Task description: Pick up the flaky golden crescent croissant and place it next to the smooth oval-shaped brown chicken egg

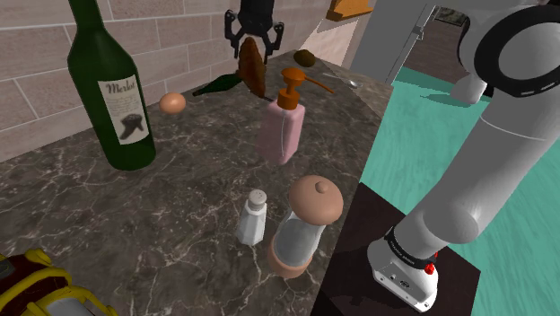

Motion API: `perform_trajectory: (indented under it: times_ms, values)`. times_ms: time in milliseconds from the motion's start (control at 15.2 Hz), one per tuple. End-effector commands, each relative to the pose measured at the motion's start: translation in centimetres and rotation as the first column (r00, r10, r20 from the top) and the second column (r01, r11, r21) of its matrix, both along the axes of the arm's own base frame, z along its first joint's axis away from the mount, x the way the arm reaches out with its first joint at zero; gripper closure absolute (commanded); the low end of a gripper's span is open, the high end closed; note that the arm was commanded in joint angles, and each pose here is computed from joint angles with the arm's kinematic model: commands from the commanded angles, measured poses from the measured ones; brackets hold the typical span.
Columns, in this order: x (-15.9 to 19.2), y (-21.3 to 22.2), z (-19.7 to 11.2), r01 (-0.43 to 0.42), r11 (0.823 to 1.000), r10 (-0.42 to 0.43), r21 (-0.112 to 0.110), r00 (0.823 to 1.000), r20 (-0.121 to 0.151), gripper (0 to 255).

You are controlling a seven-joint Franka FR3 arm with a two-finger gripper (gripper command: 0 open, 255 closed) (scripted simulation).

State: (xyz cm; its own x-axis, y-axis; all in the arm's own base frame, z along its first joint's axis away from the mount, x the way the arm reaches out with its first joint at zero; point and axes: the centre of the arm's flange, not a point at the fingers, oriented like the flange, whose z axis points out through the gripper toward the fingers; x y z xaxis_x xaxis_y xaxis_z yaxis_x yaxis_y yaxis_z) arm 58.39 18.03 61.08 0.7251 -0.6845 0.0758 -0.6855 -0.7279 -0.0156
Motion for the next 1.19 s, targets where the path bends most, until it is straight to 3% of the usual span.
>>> perform_trajectory:
  times_ms: [0, 1122]
  values:
    - [0.2, -1.4, -0.6, -0.001, 1.0, 0.001, 0.0, 1.0, 0.001, 255]
    - [0.2, -1.4, -9.6, -0.001, 1.0, 0.001, 0.0, 1.0, 0.001, 255]
